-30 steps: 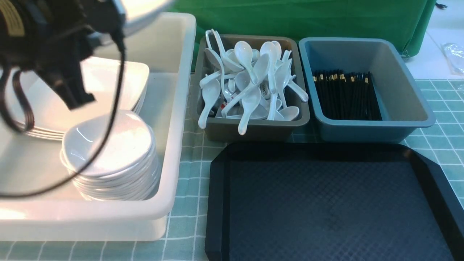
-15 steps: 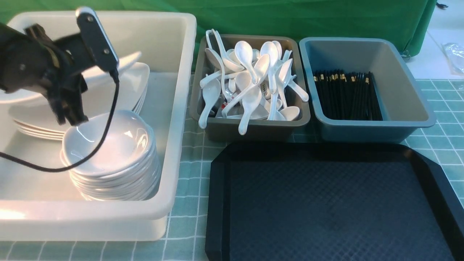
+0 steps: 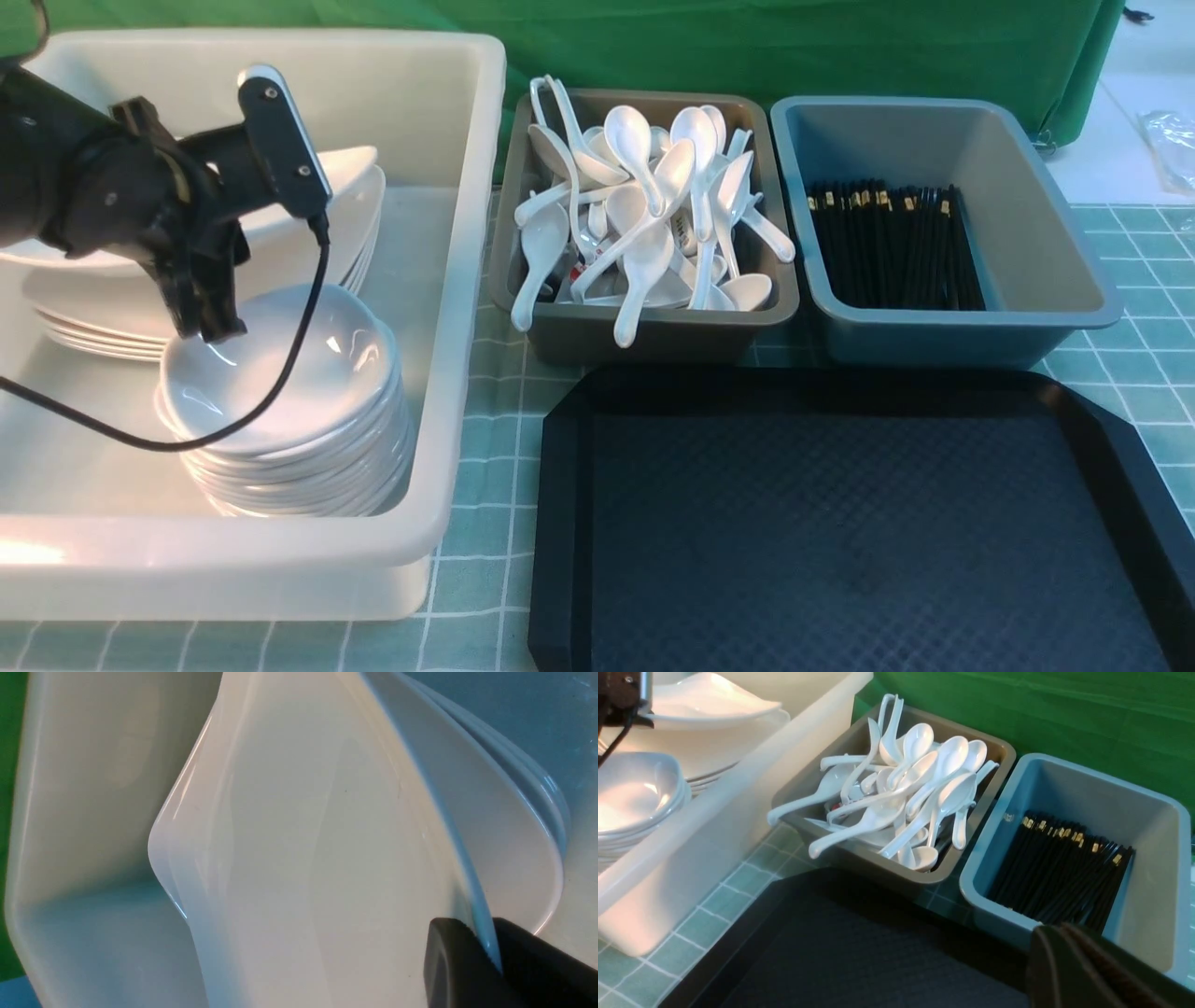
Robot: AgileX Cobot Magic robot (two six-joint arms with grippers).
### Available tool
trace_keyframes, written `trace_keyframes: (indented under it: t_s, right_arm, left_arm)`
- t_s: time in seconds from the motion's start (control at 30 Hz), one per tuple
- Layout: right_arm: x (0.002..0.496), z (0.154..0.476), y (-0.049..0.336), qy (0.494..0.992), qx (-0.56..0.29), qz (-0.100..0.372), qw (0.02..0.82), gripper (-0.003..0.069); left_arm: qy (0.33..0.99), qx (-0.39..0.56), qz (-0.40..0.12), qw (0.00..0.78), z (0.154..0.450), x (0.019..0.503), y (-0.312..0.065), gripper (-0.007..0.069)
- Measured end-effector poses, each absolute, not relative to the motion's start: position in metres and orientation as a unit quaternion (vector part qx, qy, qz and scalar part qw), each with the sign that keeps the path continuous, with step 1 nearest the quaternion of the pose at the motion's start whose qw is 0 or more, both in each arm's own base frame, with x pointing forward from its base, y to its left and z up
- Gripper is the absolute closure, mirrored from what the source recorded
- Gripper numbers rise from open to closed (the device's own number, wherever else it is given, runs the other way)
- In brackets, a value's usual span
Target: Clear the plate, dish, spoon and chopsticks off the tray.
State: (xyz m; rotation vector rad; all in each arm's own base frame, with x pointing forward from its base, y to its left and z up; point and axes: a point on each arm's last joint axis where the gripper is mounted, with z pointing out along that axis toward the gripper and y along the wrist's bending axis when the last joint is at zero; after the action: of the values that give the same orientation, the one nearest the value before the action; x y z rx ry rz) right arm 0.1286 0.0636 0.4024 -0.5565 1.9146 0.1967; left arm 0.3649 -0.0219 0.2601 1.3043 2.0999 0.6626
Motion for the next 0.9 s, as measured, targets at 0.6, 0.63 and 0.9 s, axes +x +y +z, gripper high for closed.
trace_keyframes:
  t_s: [0.6, 0.63, 0.9]
  right_arm:
    - [0.128, 0.400, 0.063, 0.812, -0.237, 0.080, 0.527, 0.0640]
    - [0.128, 0.400, 0.063, 0.813, -0.237, 0.080, 0.527, 0.0640]
    - [0.127, 0.399, 0.063, 0.814, -0.237, 0.080, 0.523, 0.0640]
  left_arm:
    - [0.804, 0.471, 0.228, 0.283, 0.262, 0.360, -0.023, 0.0167]
    - [0.803, 0.469, 0.228, 0.288, 0.266, 0.358, -0.023, 0.0158]
    - [0.808, 0.430, 0.210, 0.343, 0.304, 0.338, -0.025, 0.0143]
